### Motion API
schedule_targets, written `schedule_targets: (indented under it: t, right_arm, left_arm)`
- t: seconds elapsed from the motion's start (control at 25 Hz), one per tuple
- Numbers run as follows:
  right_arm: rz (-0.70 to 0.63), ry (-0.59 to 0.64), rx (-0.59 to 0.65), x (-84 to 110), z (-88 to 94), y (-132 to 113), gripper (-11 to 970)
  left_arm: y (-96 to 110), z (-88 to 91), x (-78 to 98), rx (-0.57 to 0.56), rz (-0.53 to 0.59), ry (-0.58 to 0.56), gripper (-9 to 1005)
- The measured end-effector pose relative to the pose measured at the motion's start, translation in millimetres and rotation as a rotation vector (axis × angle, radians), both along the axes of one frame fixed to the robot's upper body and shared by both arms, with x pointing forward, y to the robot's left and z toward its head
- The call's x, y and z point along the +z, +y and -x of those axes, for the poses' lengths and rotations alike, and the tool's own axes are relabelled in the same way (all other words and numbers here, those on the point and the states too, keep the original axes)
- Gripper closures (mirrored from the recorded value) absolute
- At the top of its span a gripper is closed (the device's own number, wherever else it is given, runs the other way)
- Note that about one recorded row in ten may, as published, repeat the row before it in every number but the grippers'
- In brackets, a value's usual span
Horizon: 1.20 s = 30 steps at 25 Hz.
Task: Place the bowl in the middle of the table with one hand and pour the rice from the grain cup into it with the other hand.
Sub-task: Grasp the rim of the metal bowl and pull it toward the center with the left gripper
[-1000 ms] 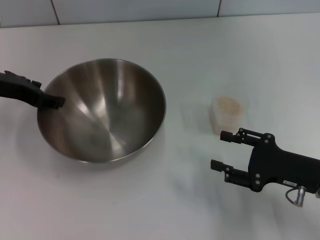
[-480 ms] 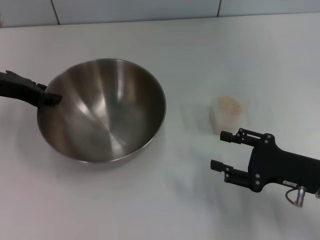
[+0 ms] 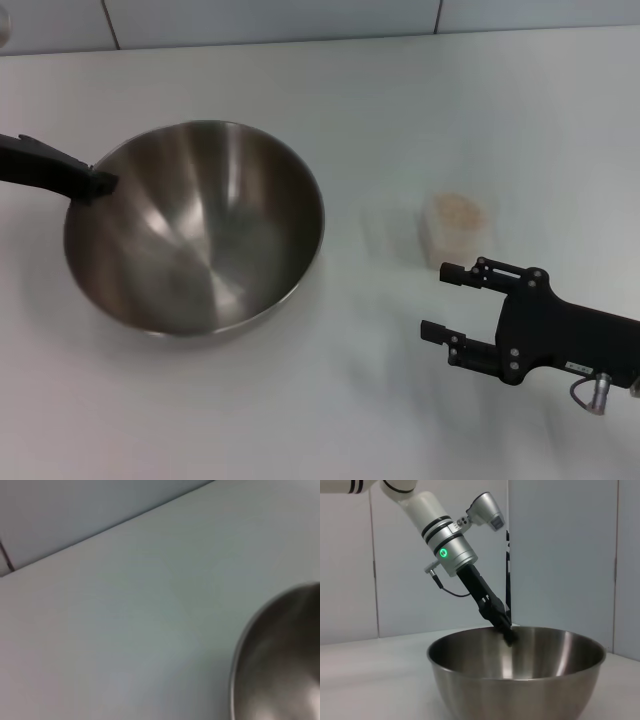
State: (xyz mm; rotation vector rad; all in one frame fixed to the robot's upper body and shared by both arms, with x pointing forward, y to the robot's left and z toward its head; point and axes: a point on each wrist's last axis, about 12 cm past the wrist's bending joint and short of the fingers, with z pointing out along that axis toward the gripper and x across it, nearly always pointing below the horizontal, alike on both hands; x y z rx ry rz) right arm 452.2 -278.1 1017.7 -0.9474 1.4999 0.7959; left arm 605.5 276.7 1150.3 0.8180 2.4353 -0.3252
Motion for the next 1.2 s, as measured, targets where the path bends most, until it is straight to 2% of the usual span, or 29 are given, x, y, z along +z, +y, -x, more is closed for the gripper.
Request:
schedule_targets:
  t: [0.16,0.44,0.72,0.8,0.92,1.2]
  right_arm:
    - [0.000,0.000,0.000,0.1,-0.2,0.2,293]
    - [0.000,-0.001,0.000,0.2,-0.4,0.2,292]
    - [-0.004,0.001,-0.001,-0.1,1.4,-0.4,292]
    - [-0.006,0.001,-0.001,-0.2,2.0,-0.6,292]
    - [-0.006,0.002,-0.002,-0.4,2.7,-0.9,292]
    - [-0.007,0.006,-0.005,-1.1,4.6,-1.6,292]
  left_arm:
    - [-2.2,-0.8,0.7,-0.001,0.006,0.011,924]
    - [-4.4,-2.1,4.9,-0.010,0.013,0.015,931]
    - [-18.8,-10.1,23.6,-0.054,0.024,0.002,950]
    - [-18.8,-10.1,23.6,-0.054,0.024,0.002,951]
    - [-38.0,-17.9,38.7,-0.112,0.022,-0.025,954]
    - [-57.8,-24.9,49.8,-0.170,0.011,-0.044,954]
